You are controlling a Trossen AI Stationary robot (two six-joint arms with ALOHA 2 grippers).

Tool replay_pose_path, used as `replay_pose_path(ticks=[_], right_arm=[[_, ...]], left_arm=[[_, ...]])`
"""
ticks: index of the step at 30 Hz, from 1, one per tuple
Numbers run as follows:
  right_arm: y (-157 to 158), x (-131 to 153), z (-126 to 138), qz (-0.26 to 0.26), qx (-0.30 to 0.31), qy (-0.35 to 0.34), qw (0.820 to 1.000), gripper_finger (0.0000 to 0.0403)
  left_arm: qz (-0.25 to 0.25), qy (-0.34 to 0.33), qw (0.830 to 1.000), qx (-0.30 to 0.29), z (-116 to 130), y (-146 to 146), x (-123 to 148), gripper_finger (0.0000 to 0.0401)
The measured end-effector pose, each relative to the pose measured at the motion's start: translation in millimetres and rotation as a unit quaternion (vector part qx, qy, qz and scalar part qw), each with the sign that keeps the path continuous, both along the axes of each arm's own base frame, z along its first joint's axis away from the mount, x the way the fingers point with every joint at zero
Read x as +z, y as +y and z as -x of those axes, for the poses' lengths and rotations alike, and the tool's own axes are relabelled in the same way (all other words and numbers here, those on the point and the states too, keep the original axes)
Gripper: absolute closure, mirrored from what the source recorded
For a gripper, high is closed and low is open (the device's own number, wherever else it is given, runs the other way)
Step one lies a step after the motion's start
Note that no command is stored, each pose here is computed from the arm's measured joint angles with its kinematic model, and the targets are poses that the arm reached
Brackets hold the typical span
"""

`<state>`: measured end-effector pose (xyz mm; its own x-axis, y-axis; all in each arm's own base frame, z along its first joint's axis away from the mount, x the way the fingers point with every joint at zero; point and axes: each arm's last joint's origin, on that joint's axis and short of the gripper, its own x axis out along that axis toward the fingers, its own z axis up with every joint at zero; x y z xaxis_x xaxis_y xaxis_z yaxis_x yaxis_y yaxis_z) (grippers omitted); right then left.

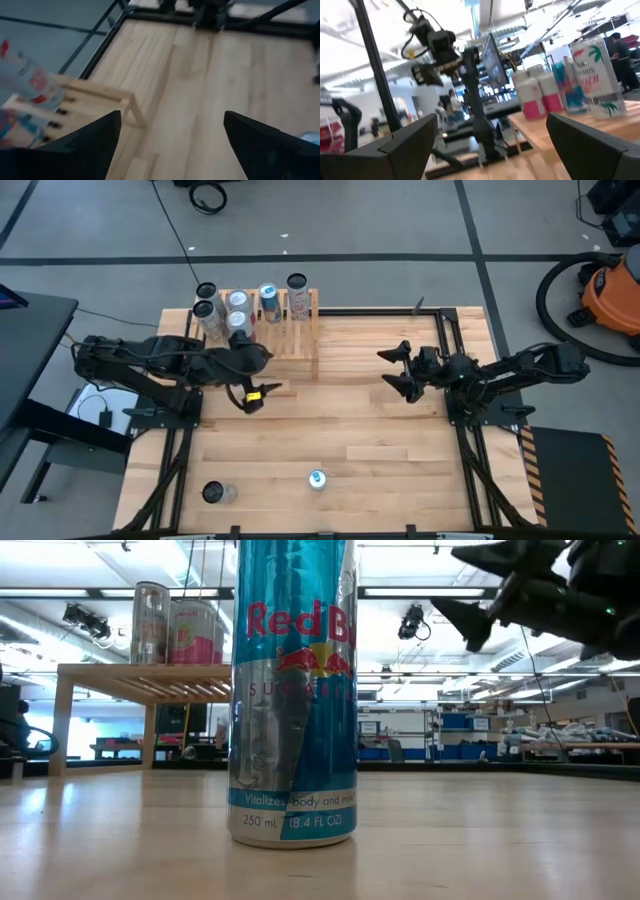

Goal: Place canned beverage on shelf
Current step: Put the blue soda can on the shelf aligned with the other blue soda can

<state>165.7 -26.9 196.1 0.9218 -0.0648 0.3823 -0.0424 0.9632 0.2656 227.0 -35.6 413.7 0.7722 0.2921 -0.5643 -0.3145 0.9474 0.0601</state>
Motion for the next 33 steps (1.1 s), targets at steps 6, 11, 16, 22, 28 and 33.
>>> replay_pose_path(ticks=[6,11,16,22,28,33], right_arm=[[1,16,-8,-0.032,0.049,-0.029,0.998,0.0017],[9,21,-16,-0.014,0.087,-0.017,0.996,0.0017],[24,22,-25,0.014,0.117,0.016,0.993,0.0022],[45,23,-39,0.017,0.101,0.081,0.991,0.0029],[53,33,-44,0.014,0.015,0.084,0.996,0.003],[51,33,-44,-0.026,-0.021,0.088,0.996,0.003]], left_arm=[[0.001,-0.021,1.0,-0.015,-3,-2,4,0.0041],[-0.012,-0.004,1.0,-0.023,-1,-2,2,0.0041],[-0.011,-0.007,1.0,-0.021,-2,-2,2,0.0041],[-0.01,-0.012,1.0,-0.018,0,0,4,0.0041],[0.0,-0.015,1.0,-0.009,0,0,4,0.0041],[0.011,-0.019,1.0,-0.001,0,0,4,0.0041]])
